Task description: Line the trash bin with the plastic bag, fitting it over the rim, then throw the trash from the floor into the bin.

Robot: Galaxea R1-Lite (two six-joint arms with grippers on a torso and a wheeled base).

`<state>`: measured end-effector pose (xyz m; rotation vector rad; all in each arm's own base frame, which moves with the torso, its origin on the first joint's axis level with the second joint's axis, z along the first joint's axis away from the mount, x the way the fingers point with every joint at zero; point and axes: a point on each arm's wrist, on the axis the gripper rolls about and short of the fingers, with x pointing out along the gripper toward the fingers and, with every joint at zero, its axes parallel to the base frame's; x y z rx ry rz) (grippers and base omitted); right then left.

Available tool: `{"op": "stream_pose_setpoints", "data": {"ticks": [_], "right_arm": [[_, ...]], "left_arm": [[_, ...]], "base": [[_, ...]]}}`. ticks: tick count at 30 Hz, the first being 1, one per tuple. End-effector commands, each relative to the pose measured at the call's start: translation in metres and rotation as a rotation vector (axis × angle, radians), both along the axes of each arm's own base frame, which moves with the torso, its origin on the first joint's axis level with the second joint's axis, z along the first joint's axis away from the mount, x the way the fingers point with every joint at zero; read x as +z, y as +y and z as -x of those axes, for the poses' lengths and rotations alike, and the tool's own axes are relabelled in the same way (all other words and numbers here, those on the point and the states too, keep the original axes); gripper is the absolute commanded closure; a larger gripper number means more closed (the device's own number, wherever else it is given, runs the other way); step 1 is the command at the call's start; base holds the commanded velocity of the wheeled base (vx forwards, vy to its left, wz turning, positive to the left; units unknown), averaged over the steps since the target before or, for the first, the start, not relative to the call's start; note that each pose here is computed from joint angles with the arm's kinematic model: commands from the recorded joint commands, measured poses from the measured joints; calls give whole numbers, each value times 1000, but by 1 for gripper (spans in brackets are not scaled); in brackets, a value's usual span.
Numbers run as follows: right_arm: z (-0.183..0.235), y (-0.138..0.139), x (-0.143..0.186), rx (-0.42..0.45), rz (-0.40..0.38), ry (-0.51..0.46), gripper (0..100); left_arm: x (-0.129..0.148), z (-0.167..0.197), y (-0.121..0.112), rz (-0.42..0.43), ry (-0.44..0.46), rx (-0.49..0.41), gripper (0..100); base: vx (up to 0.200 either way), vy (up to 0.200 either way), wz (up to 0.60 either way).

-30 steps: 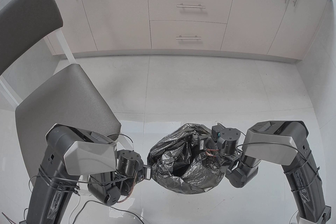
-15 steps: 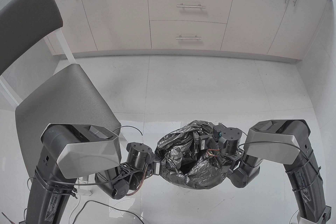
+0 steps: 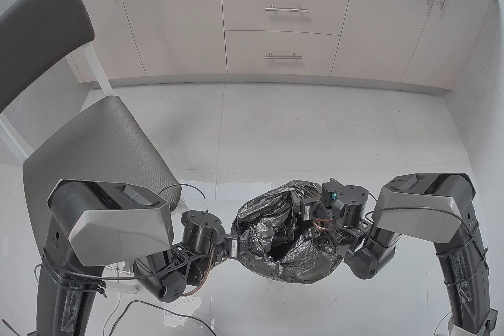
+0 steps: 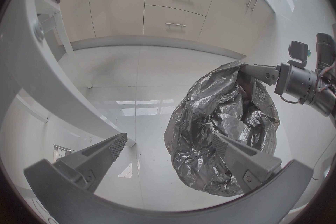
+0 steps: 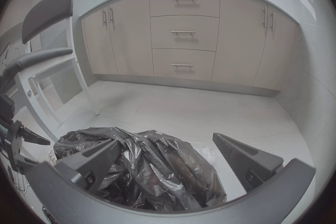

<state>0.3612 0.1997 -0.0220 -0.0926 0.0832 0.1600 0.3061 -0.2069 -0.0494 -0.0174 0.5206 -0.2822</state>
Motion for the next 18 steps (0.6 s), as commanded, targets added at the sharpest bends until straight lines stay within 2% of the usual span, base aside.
{"op": "stream_pose_setpoints", "data": {"ticks": [1,7,12,18], "right_arm": [[-6,1,5,-5,-7,-25,0],[-23,-9,-1,-45,3,-12,0],[-46,-28,-5,-108,-5,-24,0],[-59,-34,-5,-133,-7,-27,0]], "left_arm": [[8,6,3,8,-11,-2,0],[10,7,5,25,-40,-2,0],[11,8,4,26,-41,-5,0],[10,8,3,25,-39,-7,0]], "base": [[0,0,0],[0,0,0],[0,0,0],[0,0,0]]}}
